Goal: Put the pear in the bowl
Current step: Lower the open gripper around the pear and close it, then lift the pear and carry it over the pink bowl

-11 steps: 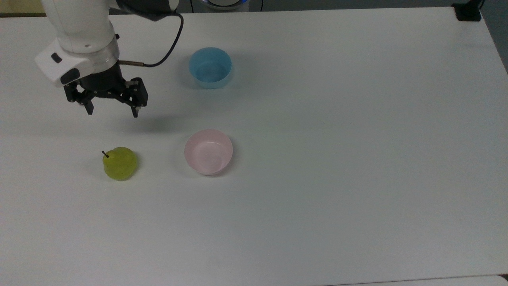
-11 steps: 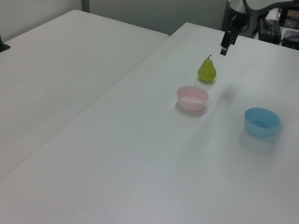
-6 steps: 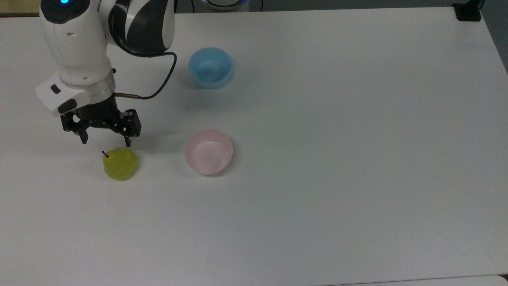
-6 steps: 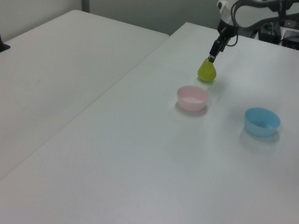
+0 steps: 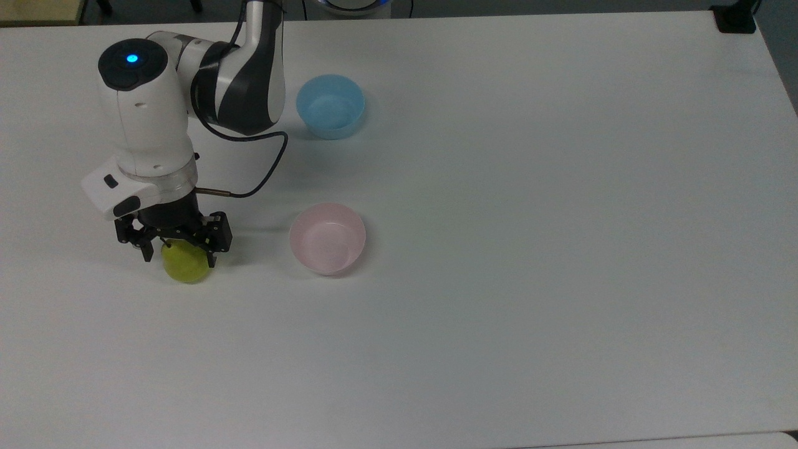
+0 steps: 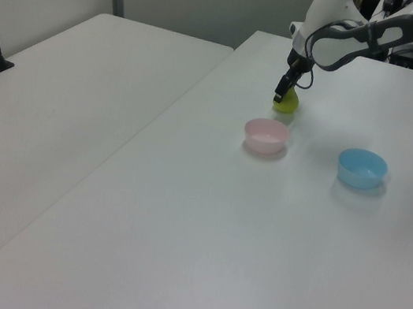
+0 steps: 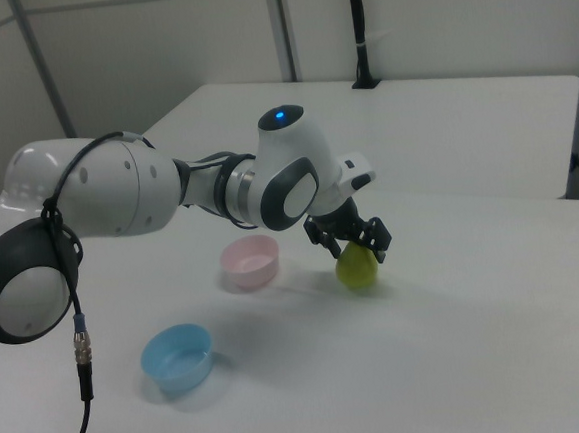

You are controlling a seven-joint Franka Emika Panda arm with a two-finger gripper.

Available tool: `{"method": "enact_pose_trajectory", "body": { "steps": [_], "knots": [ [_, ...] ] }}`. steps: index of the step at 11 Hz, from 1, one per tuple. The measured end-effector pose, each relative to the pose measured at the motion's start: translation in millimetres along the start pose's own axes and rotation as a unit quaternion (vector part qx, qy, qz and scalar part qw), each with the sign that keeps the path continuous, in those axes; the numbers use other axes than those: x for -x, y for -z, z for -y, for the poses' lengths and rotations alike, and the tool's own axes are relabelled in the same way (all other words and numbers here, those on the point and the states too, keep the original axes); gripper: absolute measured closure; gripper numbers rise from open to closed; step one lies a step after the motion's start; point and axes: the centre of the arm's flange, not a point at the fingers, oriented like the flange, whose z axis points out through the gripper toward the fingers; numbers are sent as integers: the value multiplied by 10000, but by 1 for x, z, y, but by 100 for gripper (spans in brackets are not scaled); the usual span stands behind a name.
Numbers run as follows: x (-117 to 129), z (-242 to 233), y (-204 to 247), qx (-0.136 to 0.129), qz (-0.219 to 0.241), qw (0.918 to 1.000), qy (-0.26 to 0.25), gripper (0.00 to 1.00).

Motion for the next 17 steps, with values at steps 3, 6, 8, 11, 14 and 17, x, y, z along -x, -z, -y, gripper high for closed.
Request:
{"method": "enact_pose_trajectory", "body": {
  "steps": [3,6,8,11,14,17],
  "knots": [
    [-1,0,-1,4,-24,10000,-3,34],
    [-9,-3,12,39,-157,9999,-10,34],
    [-15,-7,36,77,-293,9995,-23,34],
    [-19,-10,80,86,-254,9996,-38,34],
    [-20,11,117,-15,-222,9996,-144,35],
    [-14,73,145,-177,-202,9994,-209,35]
  ]
}}
